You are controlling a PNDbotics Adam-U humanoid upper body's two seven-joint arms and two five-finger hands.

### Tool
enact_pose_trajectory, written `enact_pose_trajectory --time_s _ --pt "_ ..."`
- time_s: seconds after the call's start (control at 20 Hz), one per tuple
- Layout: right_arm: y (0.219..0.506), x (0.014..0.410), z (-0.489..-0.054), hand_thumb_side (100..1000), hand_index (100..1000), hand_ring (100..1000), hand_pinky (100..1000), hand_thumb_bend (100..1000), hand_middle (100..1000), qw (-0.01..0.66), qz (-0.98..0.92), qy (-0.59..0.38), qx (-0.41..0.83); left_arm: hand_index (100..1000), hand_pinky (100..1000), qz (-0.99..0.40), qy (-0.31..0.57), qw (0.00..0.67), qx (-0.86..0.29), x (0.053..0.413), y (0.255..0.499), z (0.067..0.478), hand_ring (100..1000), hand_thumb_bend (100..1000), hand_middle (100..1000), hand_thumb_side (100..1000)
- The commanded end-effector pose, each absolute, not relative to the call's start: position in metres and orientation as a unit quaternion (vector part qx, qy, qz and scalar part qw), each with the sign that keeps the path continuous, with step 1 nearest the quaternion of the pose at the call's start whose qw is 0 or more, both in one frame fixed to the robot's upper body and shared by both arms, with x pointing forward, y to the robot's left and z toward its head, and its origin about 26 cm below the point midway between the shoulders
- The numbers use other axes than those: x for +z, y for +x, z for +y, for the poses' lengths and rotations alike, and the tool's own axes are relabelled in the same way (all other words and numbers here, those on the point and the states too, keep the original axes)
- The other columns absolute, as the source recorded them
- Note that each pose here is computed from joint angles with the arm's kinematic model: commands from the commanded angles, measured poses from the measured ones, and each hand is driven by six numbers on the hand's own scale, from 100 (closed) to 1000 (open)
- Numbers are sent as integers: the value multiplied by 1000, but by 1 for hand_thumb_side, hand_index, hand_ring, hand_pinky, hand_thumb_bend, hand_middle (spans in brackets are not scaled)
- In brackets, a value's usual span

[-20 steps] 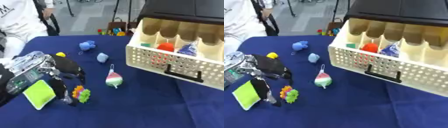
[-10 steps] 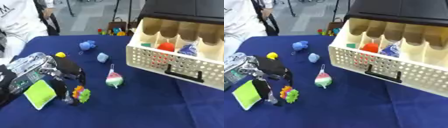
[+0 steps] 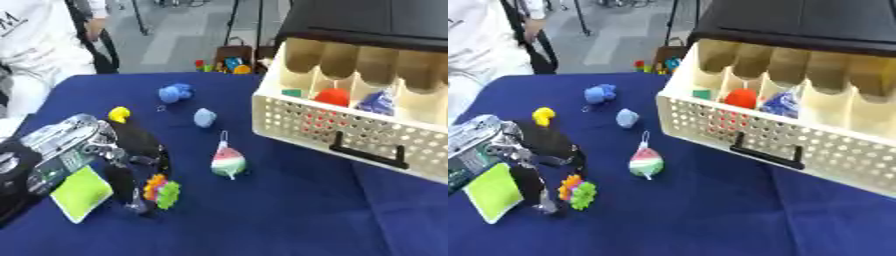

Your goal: Pick up objects from table and place into drawer.

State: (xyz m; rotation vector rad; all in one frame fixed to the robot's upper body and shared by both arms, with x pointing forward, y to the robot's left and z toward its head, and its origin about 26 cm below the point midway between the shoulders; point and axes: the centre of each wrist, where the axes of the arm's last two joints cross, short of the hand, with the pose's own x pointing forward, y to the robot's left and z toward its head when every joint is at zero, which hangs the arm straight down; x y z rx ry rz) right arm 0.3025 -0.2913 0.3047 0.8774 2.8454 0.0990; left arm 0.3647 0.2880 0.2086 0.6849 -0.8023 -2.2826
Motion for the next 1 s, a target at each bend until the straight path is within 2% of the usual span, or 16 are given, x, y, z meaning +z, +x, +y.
enact_pose_trajectory --time_s 0.05,0.15,0.55,0.75,1.0 --pt "300 313 -293 778 718 604 551 100 610 104 950 292 40 842 567 -286 263 299 -872 218 366 294 746 507 696 695" --pt "300 313 -293 779 718 604 551 100 609 104 950 292 41 832 553 -289 264 300 -870 220 367 294 735 475 682 680" --pt "300 312 -294 785 718 604 553 100 611 104 949 296 44 839 527 -295 265 306 -866 220 369 294 711 462 653 679" --pt "300 312 -294 783 717 604 552 100 610 103 948 298 45 851 529 -300 256 313 -864 217 370 293 705 474 651 722" --pt "300 312 -295 785 718 605 559 100 615 103 947 300 47 817 525 -298 251 318 -865 213 371 291 696 479 634 740"
